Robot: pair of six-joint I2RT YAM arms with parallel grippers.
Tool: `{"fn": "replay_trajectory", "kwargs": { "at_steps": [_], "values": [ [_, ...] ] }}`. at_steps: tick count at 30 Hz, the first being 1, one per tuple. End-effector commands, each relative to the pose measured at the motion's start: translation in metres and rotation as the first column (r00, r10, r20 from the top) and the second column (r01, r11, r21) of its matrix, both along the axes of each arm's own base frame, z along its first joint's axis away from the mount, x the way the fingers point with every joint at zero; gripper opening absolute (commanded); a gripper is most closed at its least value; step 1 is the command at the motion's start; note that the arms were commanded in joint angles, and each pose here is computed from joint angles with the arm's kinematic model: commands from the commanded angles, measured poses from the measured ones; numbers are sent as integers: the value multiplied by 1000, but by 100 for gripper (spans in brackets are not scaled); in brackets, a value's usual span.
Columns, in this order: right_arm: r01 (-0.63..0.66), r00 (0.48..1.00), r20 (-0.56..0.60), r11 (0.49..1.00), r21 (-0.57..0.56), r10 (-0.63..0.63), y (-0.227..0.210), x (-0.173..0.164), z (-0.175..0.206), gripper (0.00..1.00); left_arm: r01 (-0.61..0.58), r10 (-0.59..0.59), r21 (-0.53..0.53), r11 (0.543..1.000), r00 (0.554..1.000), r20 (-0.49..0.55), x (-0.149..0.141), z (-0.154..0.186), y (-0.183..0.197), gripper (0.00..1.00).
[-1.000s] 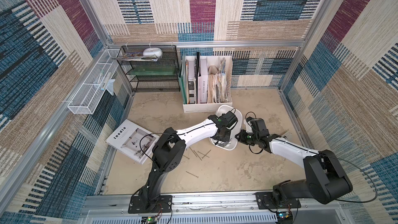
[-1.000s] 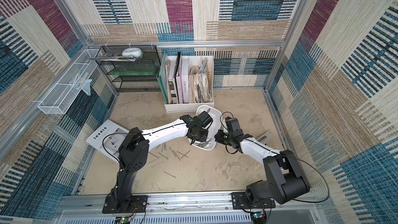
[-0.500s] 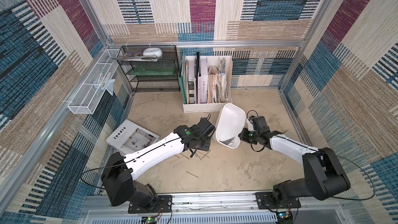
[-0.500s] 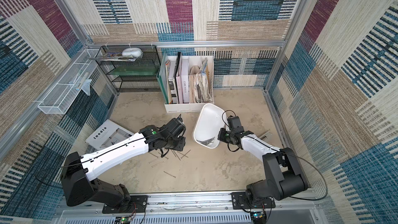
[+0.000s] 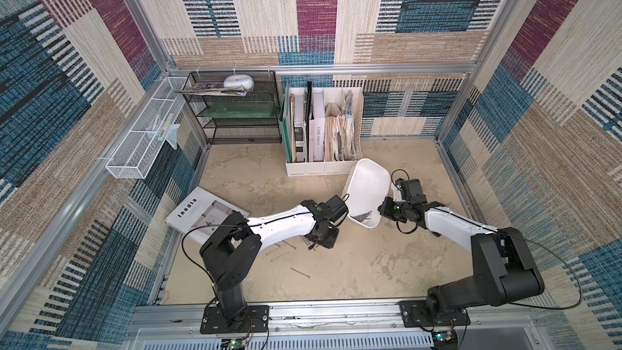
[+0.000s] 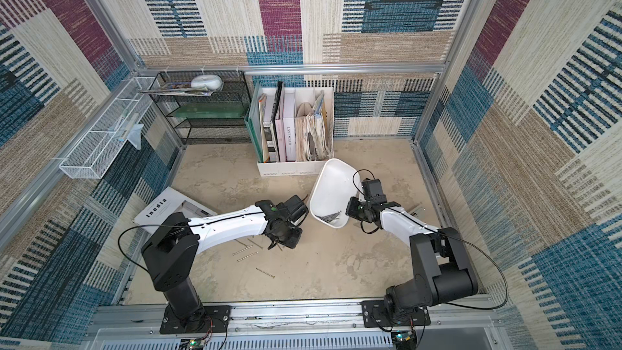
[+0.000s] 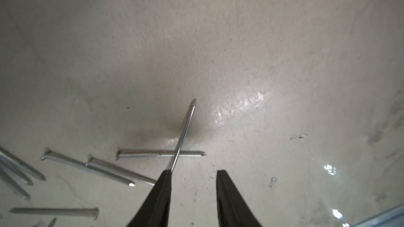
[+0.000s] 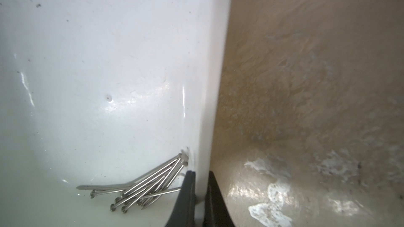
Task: Put the nails on the desktop into the storage box
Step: Pick up the nail from the center of the board.
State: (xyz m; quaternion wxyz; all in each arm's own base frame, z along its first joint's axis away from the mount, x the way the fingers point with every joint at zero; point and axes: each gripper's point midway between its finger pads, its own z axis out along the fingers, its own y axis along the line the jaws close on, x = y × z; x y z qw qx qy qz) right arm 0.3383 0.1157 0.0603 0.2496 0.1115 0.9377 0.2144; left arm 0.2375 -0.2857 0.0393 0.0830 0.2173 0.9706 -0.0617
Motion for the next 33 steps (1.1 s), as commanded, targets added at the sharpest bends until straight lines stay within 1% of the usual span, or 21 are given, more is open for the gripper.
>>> {"fn": "replay_trajectory", "kwargs": {
  "at_steps": [1,5,9,13,17,19,22,24,30,33],
  "values": [
    [0,999,-33,997,-76,-3,-13,-9,-9,0,28,-28,38,999,1000,-12,5,-14,-1,37],
    [-3,999,-32,997,-75,1,-13,-10,-9,0,24,-23,90,996,1000,-14,14,-26,1,35],
    [-5,999,-33,997,-78,2,-14,-13,-11,0,30,-28,103,994,999,-23,19,-33,1,32],
    [-4,1000,-31,997,-83,1,-15,-14,-10,0,35,-30,121,992,999,-45,18,-41,5,14],
    [-6,1000,-31,997,-77,4,-14,-13,-10,0,44,-37,124,991,998,-59,15,-45,8,3],
    [-9,999,-34,997,-73,7,-13,-13,-11,0,42,-37,117,992,998,-52,16,-41,8,0],
    [-11,999,-37,998,-68,9,-12,-13,-12,0,42,-40,100,994,999,-22,21,-22,6,0],
    [-14,999,-38,998,-63,12,-11,-14,-12,0,39,-39,85,996,999,2,25,-1,6,0],
    [-14,1000,-15,1000,-16,14,-4,-13,-5,0,26,-25,-6,1000,992,123,27,89,11,0],
    [-25,1000,-11,1000,4,26,2,-13,-4,0,22,-9,-82,996,987,159,23,132,10,0]
  ]
}}
